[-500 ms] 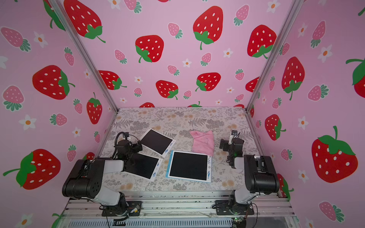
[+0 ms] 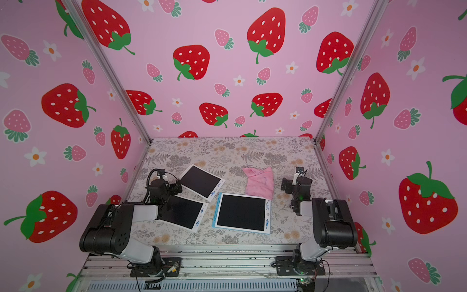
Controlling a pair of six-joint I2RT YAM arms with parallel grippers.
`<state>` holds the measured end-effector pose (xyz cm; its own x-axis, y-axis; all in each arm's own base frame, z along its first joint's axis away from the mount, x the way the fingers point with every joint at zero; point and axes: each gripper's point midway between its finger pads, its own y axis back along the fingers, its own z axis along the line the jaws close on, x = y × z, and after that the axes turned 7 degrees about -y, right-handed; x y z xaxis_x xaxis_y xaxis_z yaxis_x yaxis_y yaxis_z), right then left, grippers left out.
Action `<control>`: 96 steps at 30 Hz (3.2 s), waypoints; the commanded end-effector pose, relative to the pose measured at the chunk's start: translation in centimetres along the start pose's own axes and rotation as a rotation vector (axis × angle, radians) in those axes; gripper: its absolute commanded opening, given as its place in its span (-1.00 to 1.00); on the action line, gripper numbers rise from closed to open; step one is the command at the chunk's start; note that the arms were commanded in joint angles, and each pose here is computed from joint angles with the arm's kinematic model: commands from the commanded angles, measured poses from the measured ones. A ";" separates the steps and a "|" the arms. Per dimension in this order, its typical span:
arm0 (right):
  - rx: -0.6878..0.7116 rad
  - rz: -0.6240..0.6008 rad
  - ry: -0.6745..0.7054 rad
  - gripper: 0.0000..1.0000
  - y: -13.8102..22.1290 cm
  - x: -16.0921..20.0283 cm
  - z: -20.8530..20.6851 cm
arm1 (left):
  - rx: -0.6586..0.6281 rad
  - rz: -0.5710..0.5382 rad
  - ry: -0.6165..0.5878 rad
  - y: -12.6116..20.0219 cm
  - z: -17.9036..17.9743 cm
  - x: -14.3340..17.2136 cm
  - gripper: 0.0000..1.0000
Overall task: Wipe the drawing tablet
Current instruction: Pick up the cleaning item at the center of the board.
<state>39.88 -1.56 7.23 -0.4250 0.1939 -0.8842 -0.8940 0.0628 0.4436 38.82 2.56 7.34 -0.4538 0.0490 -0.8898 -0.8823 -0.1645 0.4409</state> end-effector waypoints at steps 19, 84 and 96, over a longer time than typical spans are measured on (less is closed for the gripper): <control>-0.057 0.163 -0.615 0.99 2.8 -18.0 6.0 | -0.204 0.119 0.511 5.3 1.7 -18.2 0.99; 0.212 0.692 -0.026 -1.00 -1.7 0.0 13.6 | 0.614 0.939 0.126 17.1 -21.5 7.5 0.58; 0.167 0.700 -0.089 -1.00 11.7 -2.0 10.3 | 0.639 0.987 0.112 17.4 -22.1 8.8 0.29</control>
<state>37.05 9.72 18.89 -0.7925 0.3295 -0.5132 -0.5365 0.0235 0.8436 22.88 -21.18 5.10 -0.9855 0.0713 -0.1539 -0.1093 0.4269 0.8977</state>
